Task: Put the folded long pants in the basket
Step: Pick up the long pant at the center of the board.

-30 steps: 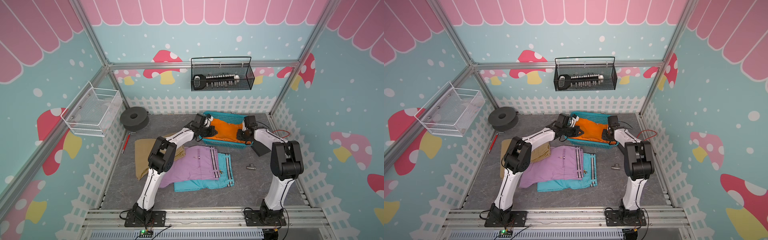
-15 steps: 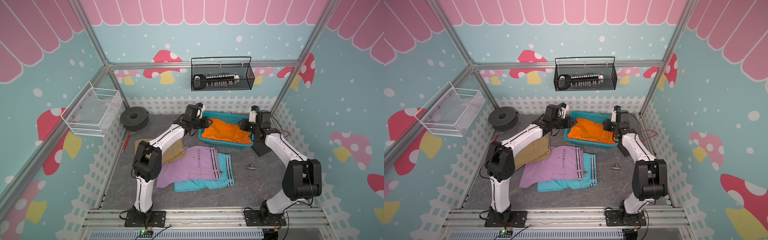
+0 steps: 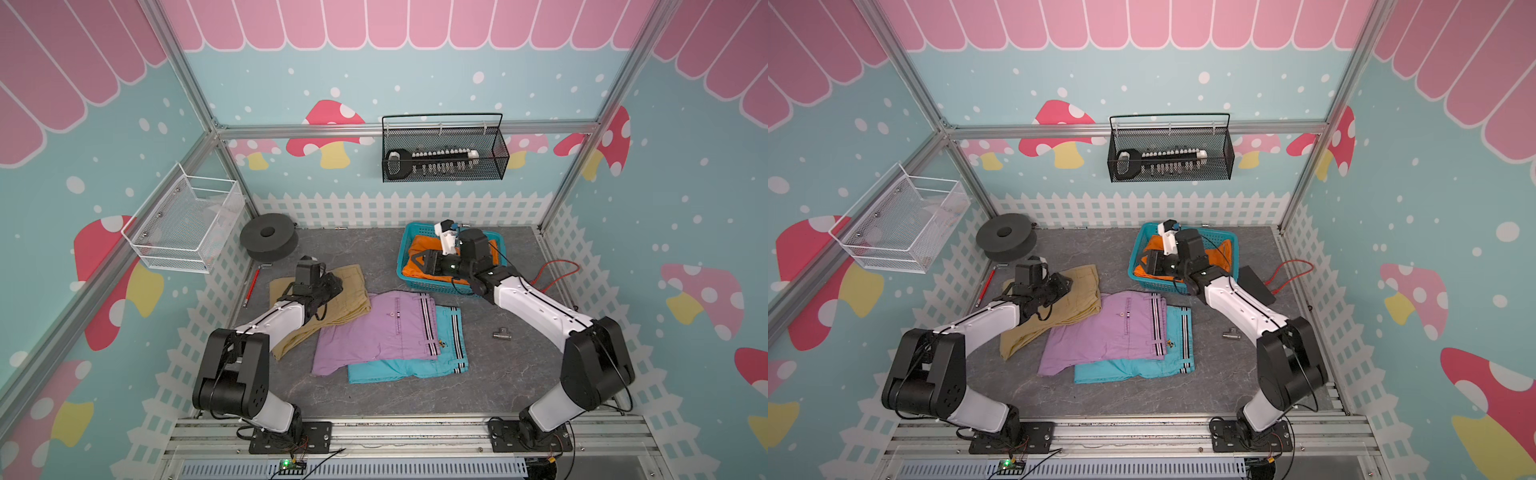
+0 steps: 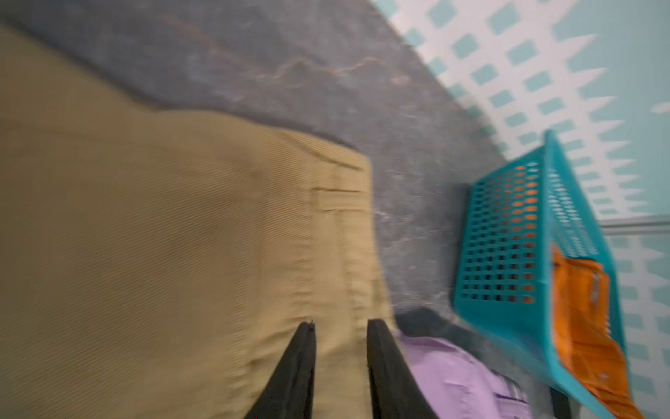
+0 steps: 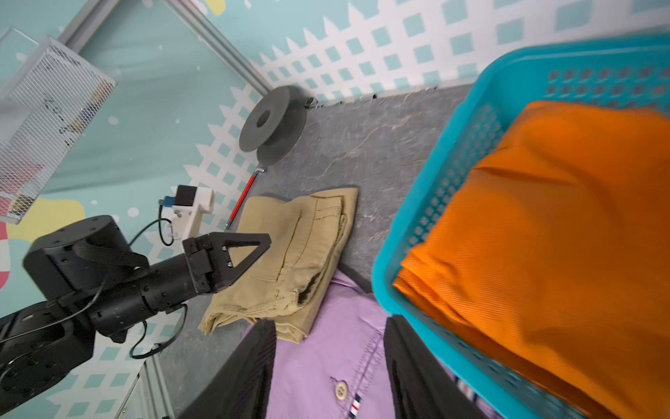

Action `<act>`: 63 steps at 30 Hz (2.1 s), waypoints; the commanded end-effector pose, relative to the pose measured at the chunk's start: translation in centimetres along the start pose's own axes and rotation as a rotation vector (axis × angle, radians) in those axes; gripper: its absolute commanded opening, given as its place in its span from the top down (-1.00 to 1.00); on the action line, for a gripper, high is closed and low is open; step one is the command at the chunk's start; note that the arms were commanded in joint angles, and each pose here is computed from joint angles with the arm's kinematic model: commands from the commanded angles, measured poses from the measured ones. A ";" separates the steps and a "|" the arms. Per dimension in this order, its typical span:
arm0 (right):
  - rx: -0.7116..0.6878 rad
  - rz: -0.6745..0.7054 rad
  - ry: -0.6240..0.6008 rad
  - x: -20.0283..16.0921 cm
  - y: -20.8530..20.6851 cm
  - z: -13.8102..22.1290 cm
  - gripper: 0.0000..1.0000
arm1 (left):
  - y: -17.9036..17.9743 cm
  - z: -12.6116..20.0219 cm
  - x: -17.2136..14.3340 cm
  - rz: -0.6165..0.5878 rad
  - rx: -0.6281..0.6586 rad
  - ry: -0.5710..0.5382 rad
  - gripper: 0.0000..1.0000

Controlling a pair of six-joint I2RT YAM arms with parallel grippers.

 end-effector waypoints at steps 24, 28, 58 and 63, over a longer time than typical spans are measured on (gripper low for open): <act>-0.264 0.043 0.285 -10.8 -1.4 -19.4 -0.25 | 4.6 4.1 1.6 0.055 0.120 -0.200 0.46; -0.275 0.014 0.329 -12.6 -2.4 -20.0 -0.25 | 4.7 4.0 1.6 0.052 0.122 -0.199 0.46; -0.118 0.236 0.224 -6.9 5.0 -18.0 1.00 | 4.3 4.8 1.6 0.014 0.105 -0.217 0.29; -0.167 0.270 0.215 -5.3 3.3 -16.6 1.00 | 4.9 4.6 1.2 0.021 0.134 -0.208 0.14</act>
Point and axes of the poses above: each gripper's point midway between its finger pads, its own z axis back along the fingers, its own y axis along the line the jaws close on, x = y × z, the point moved 1 cm from there along z, back along the fingers, and after that the axes turned 11 degrees about -z, right-handed, at the moved point
